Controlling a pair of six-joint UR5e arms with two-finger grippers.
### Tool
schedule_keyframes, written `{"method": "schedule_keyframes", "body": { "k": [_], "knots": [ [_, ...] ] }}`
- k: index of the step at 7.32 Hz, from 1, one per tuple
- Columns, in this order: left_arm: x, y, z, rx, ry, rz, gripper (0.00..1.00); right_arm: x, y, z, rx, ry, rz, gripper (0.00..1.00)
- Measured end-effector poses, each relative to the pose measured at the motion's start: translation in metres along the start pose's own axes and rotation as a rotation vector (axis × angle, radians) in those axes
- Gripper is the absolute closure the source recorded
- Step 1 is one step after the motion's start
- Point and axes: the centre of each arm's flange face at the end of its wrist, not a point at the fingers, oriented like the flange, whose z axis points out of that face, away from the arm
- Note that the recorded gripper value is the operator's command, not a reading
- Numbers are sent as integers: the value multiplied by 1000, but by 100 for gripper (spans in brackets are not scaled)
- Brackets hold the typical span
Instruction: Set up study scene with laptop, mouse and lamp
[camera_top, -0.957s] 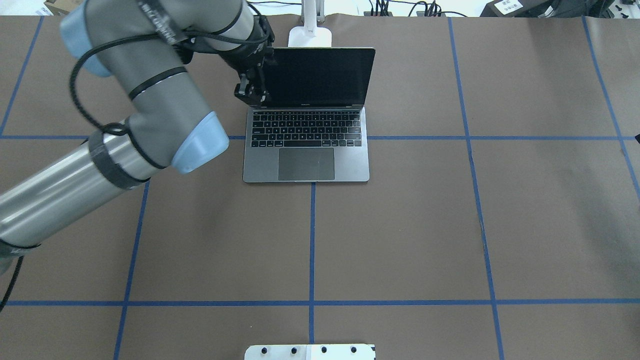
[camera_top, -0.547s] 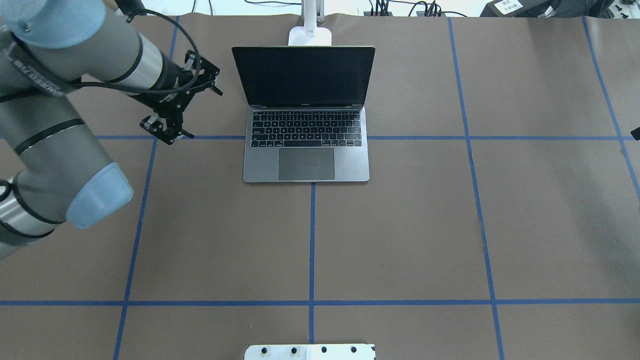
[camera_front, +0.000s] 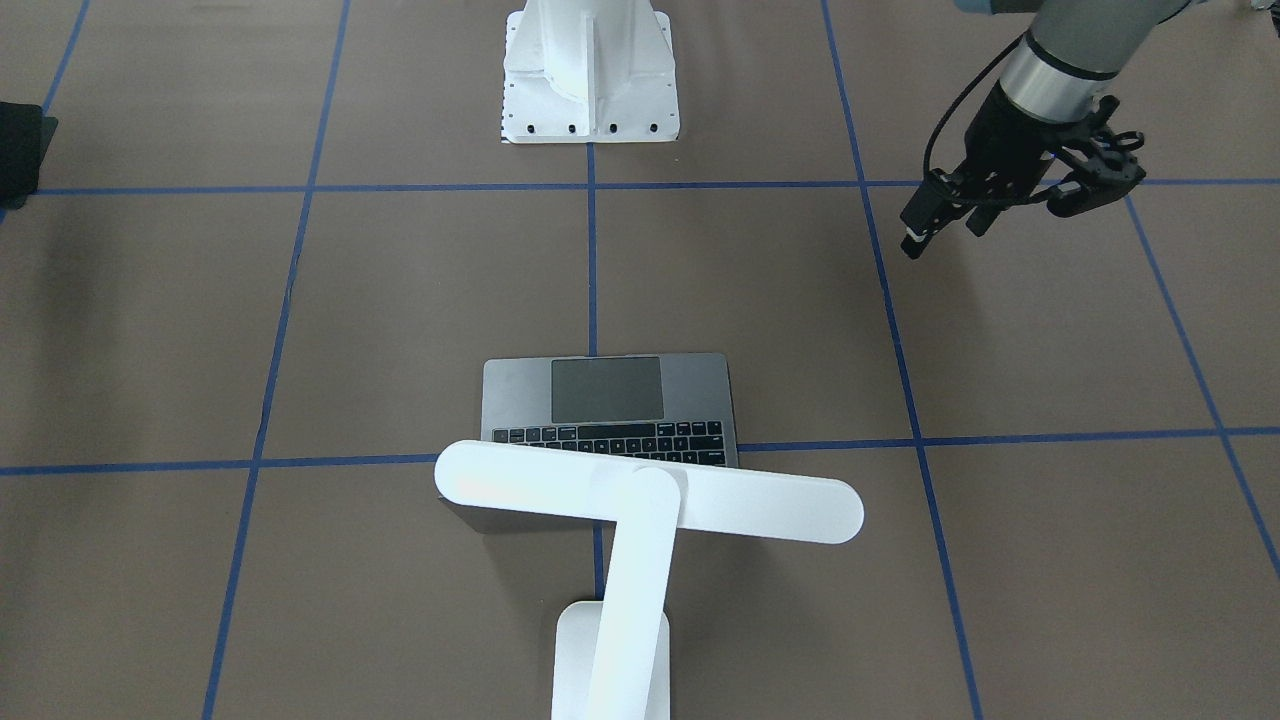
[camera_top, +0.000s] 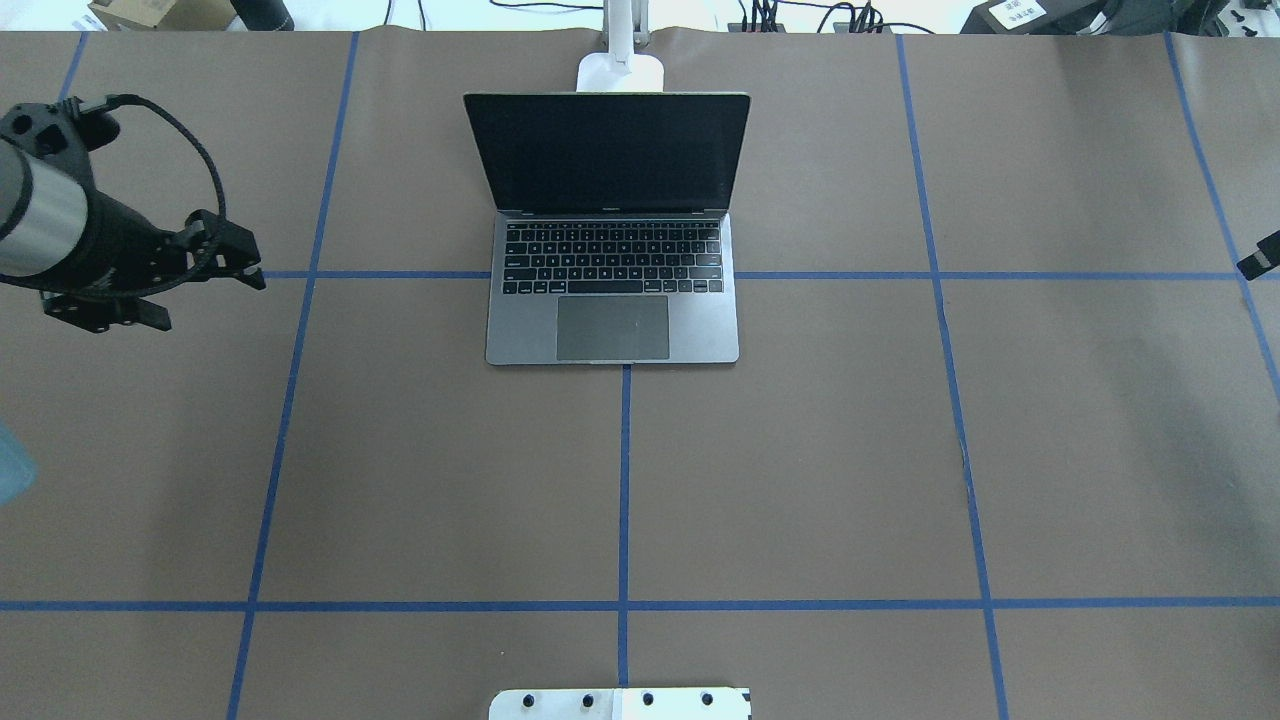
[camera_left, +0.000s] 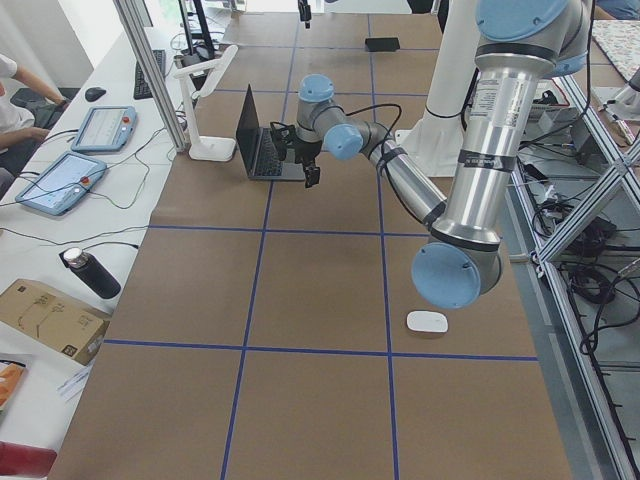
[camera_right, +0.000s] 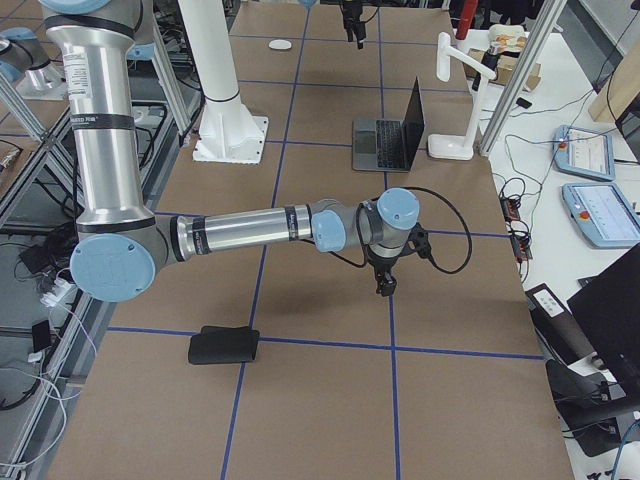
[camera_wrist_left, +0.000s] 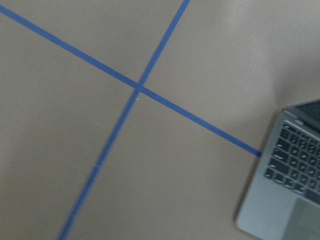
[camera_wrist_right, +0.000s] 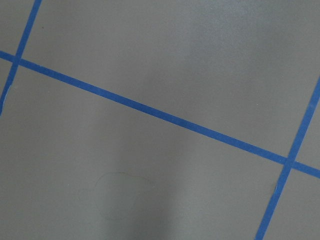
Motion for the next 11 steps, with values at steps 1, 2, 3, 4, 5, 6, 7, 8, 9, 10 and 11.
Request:
{"method": "schedule_keyframes", "body": {
  "k": [1,2,3,4,5,6,7,8,9,10,11],
  "knots": [
    [-30,-9,-10,-19,-7,76,0,0,3,4,3,-2,-3,1],
    [-48,-15,-19,-34,0,116,0,5,14,10,8,-8,-25,1],
    [-54,-16,-25,-43,8,133,0,14,38,21,7,-26,-70,1],
    [-56,-16,-27,-46,13,137,0,22,66,33,-4,-79,-115,2],
    [-57,-16,-29,-45,14,137,0,25,93,43,-18,-151,-143,3],
    [-56,-16,-30,-42,15,138,0,25,111,54,-37,-202,-165,3],
    [-55,-16,-31,-38,17,139,0,23,120,64,-58,-214,-198,3],
    [-53,-16,-34,-35,21,141,0,27,123,70,-73,-178,-238,3],
    [-52,-15,-35,-32,25,140,0,35,125,71,-86,-119,-285,4],
    [-50,-15,-36,-31,26,139,0,40,127,75,-108,-83,-339,4],
    [-49,-16,-36,-30,27,138,0,43,129,80,-142,-70,-394,4]
  ]
}}
